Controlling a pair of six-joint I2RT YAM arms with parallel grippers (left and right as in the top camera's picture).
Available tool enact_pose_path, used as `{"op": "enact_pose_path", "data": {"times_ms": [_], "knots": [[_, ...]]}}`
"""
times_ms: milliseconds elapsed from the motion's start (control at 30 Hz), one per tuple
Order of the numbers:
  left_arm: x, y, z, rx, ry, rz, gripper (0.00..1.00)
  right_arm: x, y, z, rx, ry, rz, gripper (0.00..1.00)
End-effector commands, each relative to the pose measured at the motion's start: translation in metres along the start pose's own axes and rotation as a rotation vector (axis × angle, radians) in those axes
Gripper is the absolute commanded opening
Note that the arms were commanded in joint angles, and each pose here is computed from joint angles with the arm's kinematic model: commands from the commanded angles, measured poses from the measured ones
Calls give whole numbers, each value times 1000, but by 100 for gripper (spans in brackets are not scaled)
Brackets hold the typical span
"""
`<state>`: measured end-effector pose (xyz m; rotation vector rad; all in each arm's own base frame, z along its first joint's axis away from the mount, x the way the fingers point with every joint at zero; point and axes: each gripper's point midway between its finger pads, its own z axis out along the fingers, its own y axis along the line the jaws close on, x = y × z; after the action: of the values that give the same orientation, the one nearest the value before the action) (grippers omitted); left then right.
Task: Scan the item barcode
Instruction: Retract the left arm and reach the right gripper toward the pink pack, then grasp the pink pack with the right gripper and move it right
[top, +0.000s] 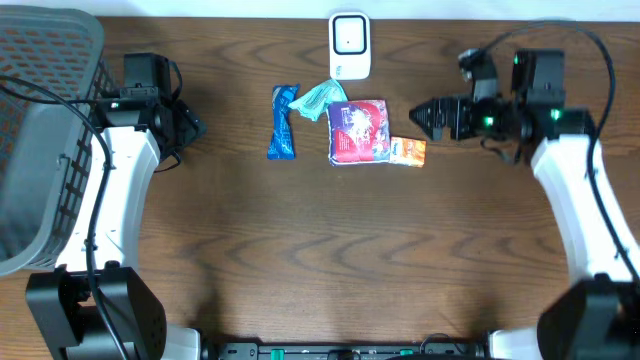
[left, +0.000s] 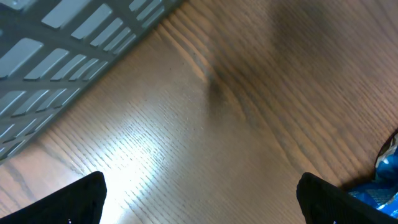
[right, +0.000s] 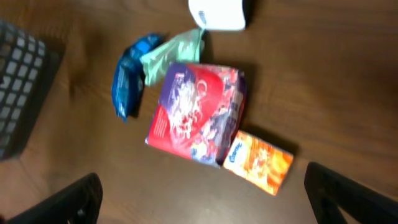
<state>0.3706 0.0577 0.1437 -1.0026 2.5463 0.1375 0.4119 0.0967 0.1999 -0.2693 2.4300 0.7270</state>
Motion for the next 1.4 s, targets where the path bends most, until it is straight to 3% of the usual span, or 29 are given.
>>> {"op": "enact_pose_path", "data": {"times_ms": [0,333,467,667,833,1133,1167,1233,1333,1367], "knots": [[-1,3,1,-15,-3,-12,98,-20,4,-1,-29,-15,-32,99],[-1,3,1,-14,-3,-12,98,-37,19,44,-101,-63,-54,99],[-1,3,1,-15,-3,-12,98,-36,6,76,-51,-50,88,99],[-1,3,1,-15,-3,-12,98,-8,-27,122,18,36,216,86],[-1,3,1,-15,-3,-12,98,17,-35,153,-17,110,249,66],[-1,3,1,-15,-3,-12,98,55,-27,193,-61,215,260,66],[-1,3,1,-15,-3,-12,98,57,-26,195,-58,220,257,64],[-1,3,1,-15,-3,-12,98,60,-30,198,-33,226,255,47],[-1,3,1,-14,-3,-12,98,62,-33,198,-7,229,254,17],[-1,3,1,-14,-3,-12,98,62,-33,199,-7,228,253,1]]}}
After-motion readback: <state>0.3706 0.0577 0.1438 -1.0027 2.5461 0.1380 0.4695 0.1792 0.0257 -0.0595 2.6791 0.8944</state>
